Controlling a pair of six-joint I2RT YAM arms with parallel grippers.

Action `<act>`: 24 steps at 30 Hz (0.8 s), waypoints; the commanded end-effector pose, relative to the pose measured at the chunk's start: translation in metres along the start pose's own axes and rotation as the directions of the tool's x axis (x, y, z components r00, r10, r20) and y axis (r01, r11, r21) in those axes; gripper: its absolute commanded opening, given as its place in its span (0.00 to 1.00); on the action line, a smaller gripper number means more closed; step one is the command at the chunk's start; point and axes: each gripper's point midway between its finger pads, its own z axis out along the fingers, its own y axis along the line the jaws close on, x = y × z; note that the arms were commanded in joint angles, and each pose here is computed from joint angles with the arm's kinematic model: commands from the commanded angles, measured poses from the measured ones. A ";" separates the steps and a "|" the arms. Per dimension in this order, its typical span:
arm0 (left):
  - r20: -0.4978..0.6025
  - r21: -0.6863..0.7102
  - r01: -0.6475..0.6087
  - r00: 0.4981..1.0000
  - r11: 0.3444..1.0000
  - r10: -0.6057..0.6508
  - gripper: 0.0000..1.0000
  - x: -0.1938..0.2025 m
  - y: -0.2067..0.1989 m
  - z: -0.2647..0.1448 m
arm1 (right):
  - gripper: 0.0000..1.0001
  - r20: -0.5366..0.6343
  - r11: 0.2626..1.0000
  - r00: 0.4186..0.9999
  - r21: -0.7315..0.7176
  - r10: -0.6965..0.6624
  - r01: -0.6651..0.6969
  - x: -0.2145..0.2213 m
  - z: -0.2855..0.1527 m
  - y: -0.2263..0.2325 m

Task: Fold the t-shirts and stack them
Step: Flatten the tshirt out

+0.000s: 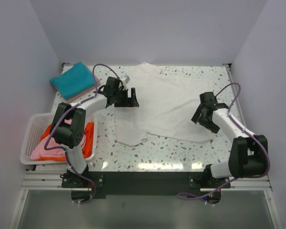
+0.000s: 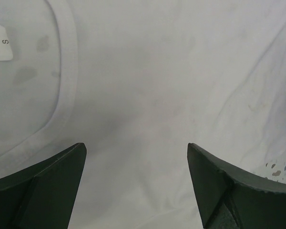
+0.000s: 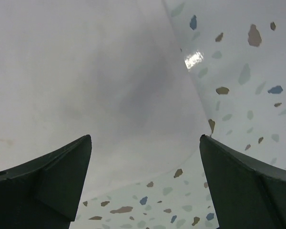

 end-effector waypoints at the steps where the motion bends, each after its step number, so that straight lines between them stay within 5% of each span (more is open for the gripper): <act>1: 0.101 0.048 -0.024 0.995 0.999 0.019 0.91 -0.028 -0.021 0.004 | 0.99 -0.015 0.998 0.999 0.043 0.044 -0.044 0.013 -0.004 -0.017; 17: 0.043 0.002 0.016 0.999 1.000 -0.017 0.91 -0.021 -0.007 0.026 | 0.97 -0.141 0.991 0.982 0.074 0.122 -0.112 0.063 0.018 -0.028; 20: 0.034 -0.003 0.021 0.999 1.000 -0.021 0.91 -0.017 -0.005 0.027 | 0.94 -0.143 0.990 0.982 0.079 0.123 -0.113 0.066 0.023 -0.029; 24: 0.023 -0.028 0.020 1.000 0.999 -0.019 0.91 -0.012 0.004 0.031 | 0.75 -0.107 0.990 0.987 0.083 0.121 -0.112 0.057 0.030 -0.027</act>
